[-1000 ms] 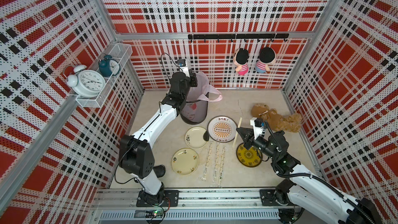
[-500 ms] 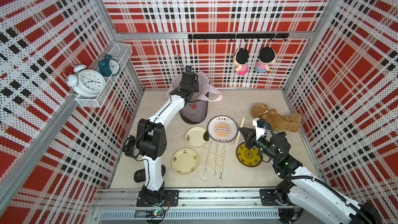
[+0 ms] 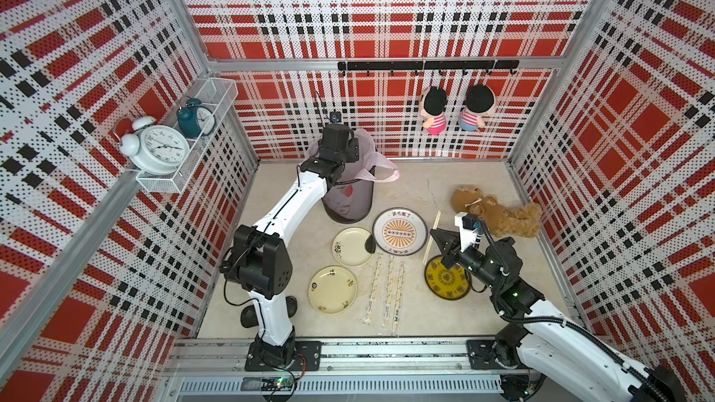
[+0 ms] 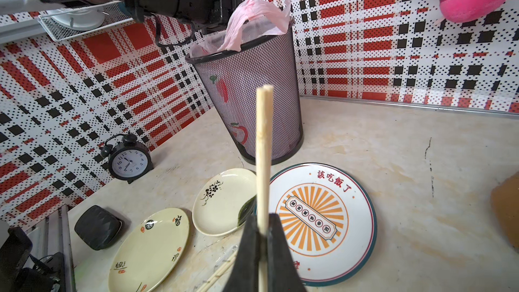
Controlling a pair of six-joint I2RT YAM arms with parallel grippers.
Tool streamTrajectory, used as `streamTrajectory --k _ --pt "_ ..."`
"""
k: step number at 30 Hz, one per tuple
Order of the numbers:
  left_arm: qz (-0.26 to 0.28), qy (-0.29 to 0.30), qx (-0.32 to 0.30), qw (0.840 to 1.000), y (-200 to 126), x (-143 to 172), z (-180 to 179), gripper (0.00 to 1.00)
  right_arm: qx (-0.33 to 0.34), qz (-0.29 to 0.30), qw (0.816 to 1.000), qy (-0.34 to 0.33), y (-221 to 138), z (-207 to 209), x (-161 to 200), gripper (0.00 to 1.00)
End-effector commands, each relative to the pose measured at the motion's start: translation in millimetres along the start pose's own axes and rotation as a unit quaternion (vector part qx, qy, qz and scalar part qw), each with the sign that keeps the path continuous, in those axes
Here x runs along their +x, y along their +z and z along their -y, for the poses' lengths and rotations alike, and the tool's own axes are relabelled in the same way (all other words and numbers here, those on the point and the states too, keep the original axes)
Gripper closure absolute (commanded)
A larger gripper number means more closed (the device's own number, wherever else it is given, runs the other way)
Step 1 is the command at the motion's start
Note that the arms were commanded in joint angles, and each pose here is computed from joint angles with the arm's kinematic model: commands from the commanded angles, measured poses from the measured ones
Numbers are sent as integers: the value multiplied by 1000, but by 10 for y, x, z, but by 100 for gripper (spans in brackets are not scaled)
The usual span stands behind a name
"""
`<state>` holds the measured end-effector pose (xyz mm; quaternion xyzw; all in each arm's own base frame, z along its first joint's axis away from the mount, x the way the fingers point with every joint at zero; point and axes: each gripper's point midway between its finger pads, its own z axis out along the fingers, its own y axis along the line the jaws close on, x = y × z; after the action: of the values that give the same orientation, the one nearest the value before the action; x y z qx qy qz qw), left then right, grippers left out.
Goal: Remove the packaging of disposable chopsticks
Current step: Place the packet bag in the trash bin.
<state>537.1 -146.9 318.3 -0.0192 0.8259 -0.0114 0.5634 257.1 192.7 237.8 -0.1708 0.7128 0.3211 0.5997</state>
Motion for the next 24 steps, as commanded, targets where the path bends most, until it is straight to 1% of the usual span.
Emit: streamTrajectory --k 1,2,6,7,8,9,10,11,12,13,14,17,18,19,20,22,23,24 --pt "23 -19 3 1000 -219 -175 -64 19 7 -1 1000 -4 -14 38 27 100" --pt "26 -20 5 999 -254 -190 -63 18 8 -2 1000 -3 -12 43 31 100" --pt "35 -28 29 999 -338 -235 -1 4 6 -5 1000 -1 10 39 41 100" --pt "34 -28 46 998 -326 -234 40 1 6 -7 1000 -1 17 40 46 100" --pt "30 -31 60 997 -290 -217 65 1 6 -8 1000 0 24 42 51 100" --pt "23 -34 68 997 -250 -195 76 8 8 -8 1000 0 28 49 57 100" --pt "15 -33 75 997 -203 -154 90 26 8 -9 1000 0 31 53 62 100" --pt "10 -31 79 996 -171 -119 113 53 9 -9 1000 0 30 56 67 100" --pt "7 -29 79 996 -147 -88 129 75 10 -10 1000 -1 30 60 72 100" --pt "5 -25 77 997 -126 -50 157 92 11 -9 1000 -1 30 63 67 100" --pt "7 -20 67 998 -115 -37 174 100 12 -10 1000 -1 30 68 73 100" --pt "9 2 38 999 -98 1 245 100 13 -10 1000 -3 36 73 71 100" --pt "7 5 38 999 -85 11 270 98 14 -12 1000 -2 40 78 80 100" --pt "2 5 46 999 -66 24 309 79 14 -12 1000 -3 43 78 78 100" --pt "-3 2 58 998 -47 34 335 56 15 -13 1000 -3 47 80 86 100" --pt "-6 -7 63 998 -35 41 328 22 15 -16 1000 -2 50 85 102 100" --pt "-6 -7 57 998 -44 40 307 13 17 -16 1000 -3 50 93 110 100" --pt "-5 -7 52 999 -56 33 294 8 18 -16 1000 -4 51 97 112 100"
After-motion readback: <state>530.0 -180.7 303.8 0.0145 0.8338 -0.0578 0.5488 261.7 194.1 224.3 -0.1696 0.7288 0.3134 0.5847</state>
